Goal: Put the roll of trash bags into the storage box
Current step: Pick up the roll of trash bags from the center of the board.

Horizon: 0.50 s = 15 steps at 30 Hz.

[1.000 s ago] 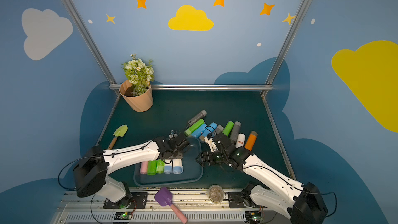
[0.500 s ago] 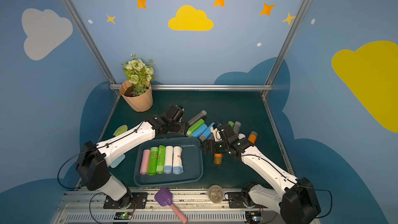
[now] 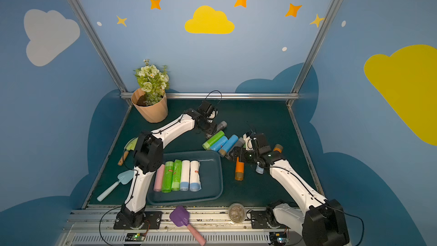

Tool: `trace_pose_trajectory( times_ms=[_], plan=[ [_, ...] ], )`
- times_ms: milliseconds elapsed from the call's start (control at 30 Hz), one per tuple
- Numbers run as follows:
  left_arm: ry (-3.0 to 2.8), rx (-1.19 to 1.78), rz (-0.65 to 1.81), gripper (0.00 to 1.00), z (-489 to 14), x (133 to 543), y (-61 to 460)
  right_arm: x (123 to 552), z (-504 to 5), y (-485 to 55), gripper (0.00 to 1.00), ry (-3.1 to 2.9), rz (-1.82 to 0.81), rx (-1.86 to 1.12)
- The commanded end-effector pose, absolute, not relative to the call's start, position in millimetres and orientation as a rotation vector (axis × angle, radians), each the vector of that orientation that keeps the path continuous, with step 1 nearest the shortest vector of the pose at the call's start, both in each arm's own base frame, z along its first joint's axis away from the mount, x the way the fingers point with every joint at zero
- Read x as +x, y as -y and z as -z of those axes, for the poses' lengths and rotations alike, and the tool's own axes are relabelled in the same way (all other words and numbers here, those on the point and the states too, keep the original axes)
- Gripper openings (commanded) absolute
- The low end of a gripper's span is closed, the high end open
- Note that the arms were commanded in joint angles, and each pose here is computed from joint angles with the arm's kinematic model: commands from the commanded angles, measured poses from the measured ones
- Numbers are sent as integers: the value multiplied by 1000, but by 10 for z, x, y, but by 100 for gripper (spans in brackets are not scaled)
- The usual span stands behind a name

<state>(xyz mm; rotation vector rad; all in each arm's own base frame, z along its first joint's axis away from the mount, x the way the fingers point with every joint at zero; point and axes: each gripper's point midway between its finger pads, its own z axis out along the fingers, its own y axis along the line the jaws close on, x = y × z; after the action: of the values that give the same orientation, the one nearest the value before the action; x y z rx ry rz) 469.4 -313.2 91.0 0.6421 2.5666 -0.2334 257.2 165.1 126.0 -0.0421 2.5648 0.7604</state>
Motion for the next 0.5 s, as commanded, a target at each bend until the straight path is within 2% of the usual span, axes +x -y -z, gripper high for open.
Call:
trace_pose_trajectory(
  times_ms=[0, 467],
  plan=[
    [-2554, 713, 273, 65, -909, 4797, 3173, 2572, -1213, -1604, 97, -2565, -773, -40],
    [-2611, 681, 327, 64, -614, 5006, 3292, 2681, -1141, -1539, 97, -2576, -819, -16]
  ],
)
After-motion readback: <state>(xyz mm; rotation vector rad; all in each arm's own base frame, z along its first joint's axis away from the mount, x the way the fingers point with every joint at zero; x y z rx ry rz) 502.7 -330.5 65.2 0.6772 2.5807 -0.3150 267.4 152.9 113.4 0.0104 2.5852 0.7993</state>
